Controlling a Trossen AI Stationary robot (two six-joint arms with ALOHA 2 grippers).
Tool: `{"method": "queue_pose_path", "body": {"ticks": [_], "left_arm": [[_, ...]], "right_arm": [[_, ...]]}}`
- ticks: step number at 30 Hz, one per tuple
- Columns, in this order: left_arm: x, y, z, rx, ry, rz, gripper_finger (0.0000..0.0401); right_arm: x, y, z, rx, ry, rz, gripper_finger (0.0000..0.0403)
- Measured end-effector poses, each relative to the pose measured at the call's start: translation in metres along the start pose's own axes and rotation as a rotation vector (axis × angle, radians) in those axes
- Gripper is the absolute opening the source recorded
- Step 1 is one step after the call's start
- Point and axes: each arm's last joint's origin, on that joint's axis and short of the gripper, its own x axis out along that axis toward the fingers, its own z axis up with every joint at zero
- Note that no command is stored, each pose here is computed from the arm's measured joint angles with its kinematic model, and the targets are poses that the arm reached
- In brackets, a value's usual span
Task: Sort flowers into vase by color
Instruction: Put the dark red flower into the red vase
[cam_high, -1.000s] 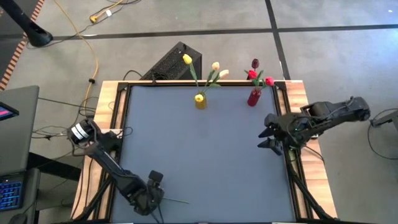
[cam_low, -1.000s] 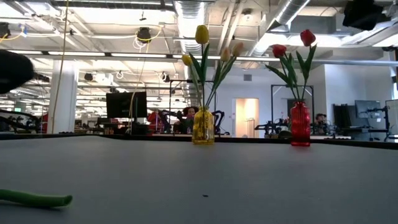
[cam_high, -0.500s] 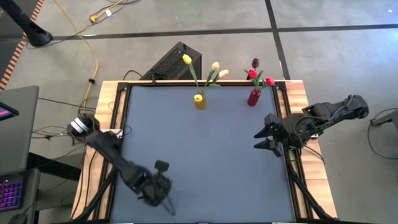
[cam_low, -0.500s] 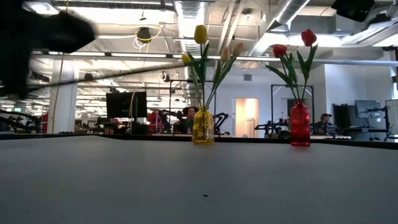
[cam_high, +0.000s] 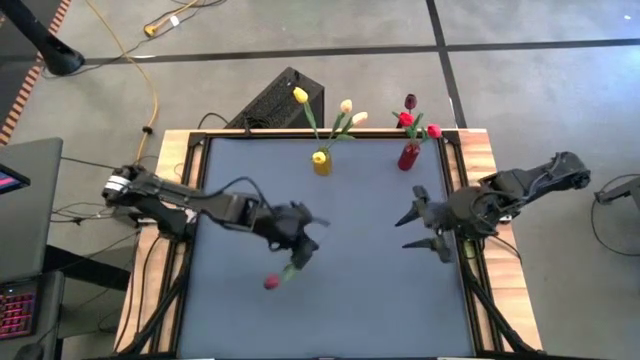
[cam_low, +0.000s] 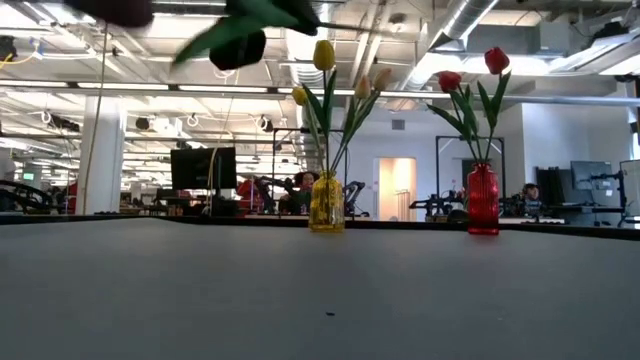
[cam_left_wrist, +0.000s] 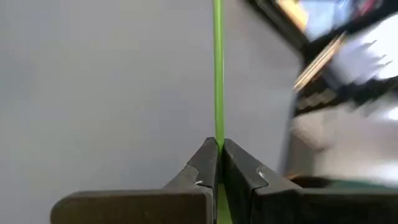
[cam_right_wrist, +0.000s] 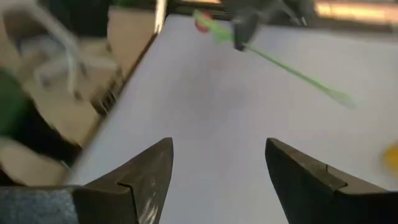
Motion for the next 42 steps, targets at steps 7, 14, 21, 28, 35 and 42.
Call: {"method": "queue_pose_path", "body": {"ticks": [7,14,21,28,35,42], "left_arm": [[-0.001,0.014,0.022,-0.356,0.059,-0.119,0.0000],[-0.001,0.013,0.024,-0.557,0.078,-0.138,0.0000],[0.001,0.013,0.029,-0.722,-0.045,-0.156,0.0000],[0.001,0.012,0.029,-0.774,-0.088,-0.155,0.0000],[0.001,0.012,0.029,-0.780,-0.099,-0.152,0.0000],[0.001,0.011,0.028,-0.778,-0.097,-0.153,0.0000]], "right_arm": [[0.031,0.003,0.007,-0.442,0.015,-0.022,0.0282],[0.060,0.004,0.016,-0.630,0.001,-0.111,0.0282],[0.094,-0.008,0.022,-0.787,0.049,-0.310,0.0282],[0.118,-0.024,0.022,-0.849,0.092,-0.363,0.0282],[0.145,-0.037,0.020,-0.882,0.103,-0.402,0.0282],[0.163,-0.042,0.017,-0.895,0.118,-0.410,0.0278]]}}
